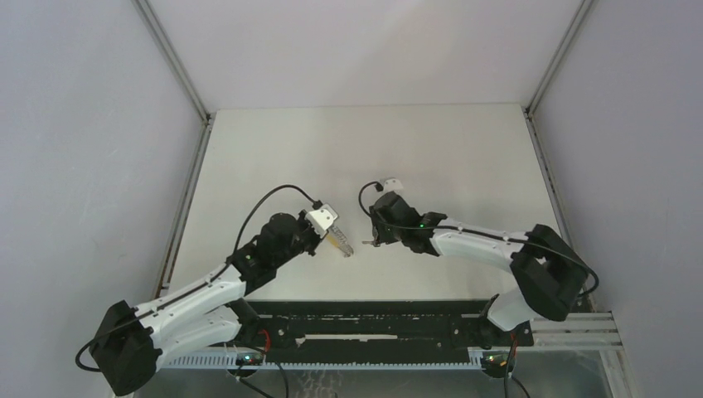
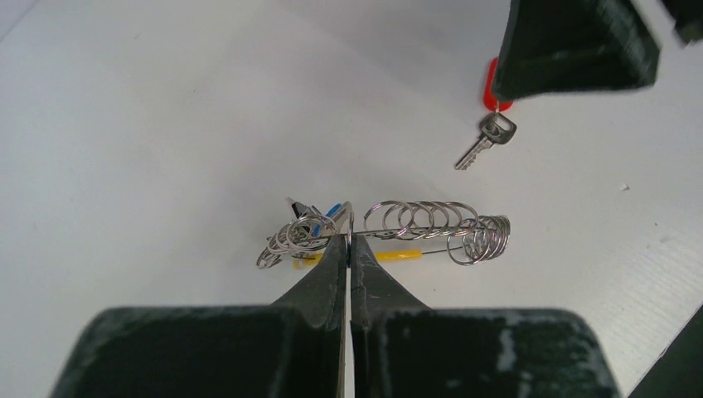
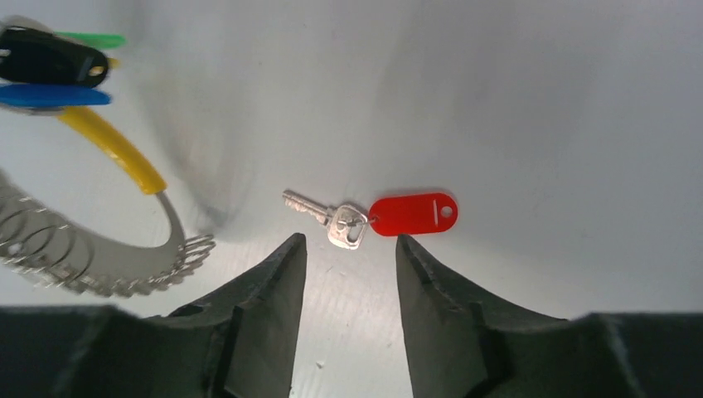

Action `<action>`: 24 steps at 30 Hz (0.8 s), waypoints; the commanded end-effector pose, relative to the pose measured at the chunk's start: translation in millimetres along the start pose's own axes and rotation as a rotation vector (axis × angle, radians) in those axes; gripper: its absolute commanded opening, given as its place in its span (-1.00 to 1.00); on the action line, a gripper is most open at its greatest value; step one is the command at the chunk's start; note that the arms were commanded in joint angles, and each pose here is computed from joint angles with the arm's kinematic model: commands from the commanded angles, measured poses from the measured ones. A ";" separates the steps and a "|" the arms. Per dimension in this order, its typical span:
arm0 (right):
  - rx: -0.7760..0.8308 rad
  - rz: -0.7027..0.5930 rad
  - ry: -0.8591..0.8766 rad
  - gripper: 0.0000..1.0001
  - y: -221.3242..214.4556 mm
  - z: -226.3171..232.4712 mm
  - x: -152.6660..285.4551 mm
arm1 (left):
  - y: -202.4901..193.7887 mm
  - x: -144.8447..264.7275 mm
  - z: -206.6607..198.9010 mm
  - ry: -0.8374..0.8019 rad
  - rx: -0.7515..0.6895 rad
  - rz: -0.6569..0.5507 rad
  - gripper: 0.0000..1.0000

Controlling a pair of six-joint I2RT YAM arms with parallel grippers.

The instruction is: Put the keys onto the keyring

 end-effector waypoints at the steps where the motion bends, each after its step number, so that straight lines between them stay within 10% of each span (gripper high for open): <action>1: -0.101 -0.066 -0.182 -0.04 16.5 12.5 -12.9 | 18.2 7.0 6.9 0.078 0.058 -0.148 -0.99; 24: 0.152 0.217 -0.259 0.27 -8.3 35.4 -53.3 | 20.3 24.8 22.4 0.256 0.124 -0.240 -0.99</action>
Point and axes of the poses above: each gripper's point midway between its finger pads, its own x axis back along the fingers, its own z axis along the line the jaws close on, y = z × x, the point moved 8 cm from there along x, back along the fingers, and after that the axes turned 12 degrees about x, right-handed, at the moved point
